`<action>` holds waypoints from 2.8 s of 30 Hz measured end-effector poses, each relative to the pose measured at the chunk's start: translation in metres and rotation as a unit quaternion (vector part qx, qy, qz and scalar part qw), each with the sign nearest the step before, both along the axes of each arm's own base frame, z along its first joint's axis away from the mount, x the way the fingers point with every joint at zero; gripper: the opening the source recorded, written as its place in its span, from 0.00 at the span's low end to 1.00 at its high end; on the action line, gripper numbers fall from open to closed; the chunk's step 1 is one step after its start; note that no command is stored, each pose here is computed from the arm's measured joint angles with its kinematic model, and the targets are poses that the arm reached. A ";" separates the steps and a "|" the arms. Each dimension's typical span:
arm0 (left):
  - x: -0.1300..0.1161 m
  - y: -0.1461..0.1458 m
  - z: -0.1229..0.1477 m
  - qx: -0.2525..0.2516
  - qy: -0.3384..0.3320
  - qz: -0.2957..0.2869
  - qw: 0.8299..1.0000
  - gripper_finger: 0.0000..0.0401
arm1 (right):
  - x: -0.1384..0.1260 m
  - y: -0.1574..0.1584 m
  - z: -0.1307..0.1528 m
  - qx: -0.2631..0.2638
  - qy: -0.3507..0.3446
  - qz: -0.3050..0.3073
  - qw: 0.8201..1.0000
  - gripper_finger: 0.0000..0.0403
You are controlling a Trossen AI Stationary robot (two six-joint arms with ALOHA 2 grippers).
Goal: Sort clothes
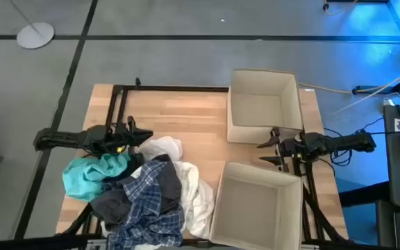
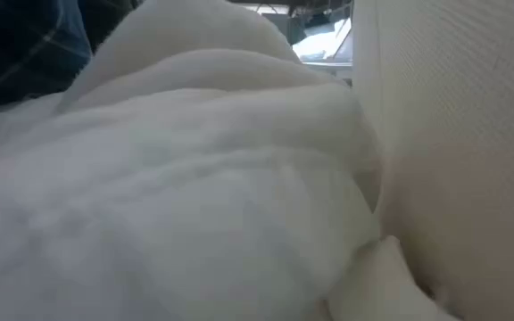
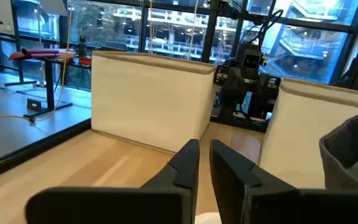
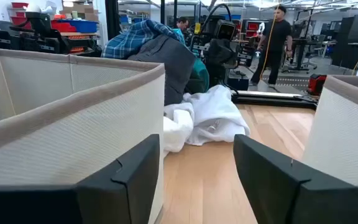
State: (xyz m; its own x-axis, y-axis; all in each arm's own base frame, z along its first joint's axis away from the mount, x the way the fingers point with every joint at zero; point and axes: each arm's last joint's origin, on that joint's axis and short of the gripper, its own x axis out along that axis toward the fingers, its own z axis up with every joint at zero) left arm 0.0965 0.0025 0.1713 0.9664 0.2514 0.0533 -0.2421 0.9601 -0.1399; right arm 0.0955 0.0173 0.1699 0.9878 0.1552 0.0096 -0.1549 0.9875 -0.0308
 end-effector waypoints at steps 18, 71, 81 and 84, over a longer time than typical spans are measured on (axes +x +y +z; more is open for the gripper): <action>0.000 0.000 0.000 0.000 0.000 0.000 1.000 0.07 | 0.000 0.000 0.000 0.000 0.000 0.000 1.000 0.52; 0.000 0.000 0.000 0.000 0.000 0.000 1.000 0.07 | -0.012 -0.004 0.057 0.056 -0.131 -0.023 0.990 0.52; 0.000 0.000 0.004 0.013 -0.015 0.008 1.000 0.07 | -0.020 -0.008 0.110 0.073 -0.220 -0.070 0.970 0.52; -0.001 0.001 0.008 0.005 -0.041 0.008 0.999 0.07 | -0.012 -0.008 0.122 0.093 -0.210 -0.095 0.968 0.52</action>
State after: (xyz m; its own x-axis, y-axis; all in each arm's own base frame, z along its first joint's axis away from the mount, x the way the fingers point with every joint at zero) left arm 0.0956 0.0030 0.1794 0.9547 0.2653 0.1347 -0.2449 0.9578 -0.1502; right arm 0.0836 0.0089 0.2916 0.9009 -0.0729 0.4278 0.0185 0.9913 0.1299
